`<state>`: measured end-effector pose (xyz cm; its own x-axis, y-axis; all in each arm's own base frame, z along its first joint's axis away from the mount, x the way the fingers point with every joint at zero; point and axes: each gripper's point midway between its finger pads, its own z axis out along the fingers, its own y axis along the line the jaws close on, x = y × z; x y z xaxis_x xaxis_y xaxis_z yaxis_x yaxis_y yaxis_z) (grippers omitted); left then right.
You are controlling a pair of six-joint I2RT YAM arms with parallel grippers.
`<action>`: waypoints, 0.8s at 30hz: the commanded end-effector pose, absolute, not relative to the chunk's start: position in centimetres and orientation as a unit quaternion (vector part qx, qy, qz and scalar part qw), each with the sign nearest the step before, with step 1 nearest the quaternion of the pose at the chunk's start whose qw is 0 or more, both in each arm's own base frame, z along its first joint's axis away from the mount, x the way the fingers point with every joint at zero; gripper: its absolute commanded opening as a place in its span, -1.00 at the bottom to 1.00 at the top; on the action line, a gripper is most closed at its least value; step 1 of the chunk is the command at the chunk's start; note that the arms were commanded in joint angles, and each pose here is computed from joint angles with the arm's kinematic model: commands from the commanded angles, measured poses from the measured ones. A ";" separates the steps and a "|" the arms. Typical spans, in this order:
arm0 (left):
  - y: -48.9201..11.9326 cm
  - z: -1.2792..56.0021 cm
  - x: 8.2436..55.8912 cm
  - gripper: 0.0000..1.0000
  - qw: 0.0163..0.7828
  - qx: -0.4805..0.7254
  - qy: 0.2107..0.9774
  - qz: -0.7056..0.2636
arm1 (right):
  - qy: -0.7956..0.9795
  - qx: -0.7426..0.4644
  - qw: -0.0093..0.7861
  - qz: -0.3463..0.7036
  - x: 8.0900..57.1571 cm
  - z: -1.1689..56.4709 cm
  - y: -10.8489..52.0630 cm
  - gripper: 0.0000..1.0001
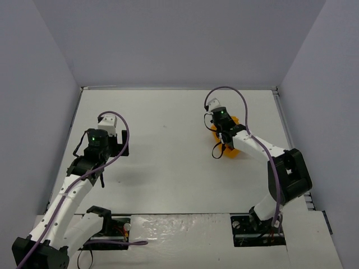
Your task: Build the wood block tower
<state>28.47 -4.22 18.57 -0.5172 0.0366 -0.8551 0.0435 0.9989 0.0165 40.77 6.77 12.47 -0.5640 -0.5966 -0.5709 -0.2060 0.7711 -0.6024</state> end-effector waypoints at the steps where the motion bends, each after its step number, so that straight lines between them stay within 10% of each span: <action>1: -4.7 22.0 29.6 0.94 0.530 0.021 0.848 -0.014 | 0.833 -0.230 0.422 -0.275 40.8 13.6 7.7 -1.00; 24: -4.6 22.0 29.6 0.94 0.531 0.019 0.847 -0.012 | 0.831 -0.245 0.436 -0.245 37.7 12.1 13.5 -0.63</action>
<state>28.50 -4.22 18.76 -0.5147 0.0357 -0.8566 0.0430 0.9990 0.0159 37.72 13.10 11.31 -0.5062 -0.6565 -0.5592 -0.2367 0.7293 -0.6420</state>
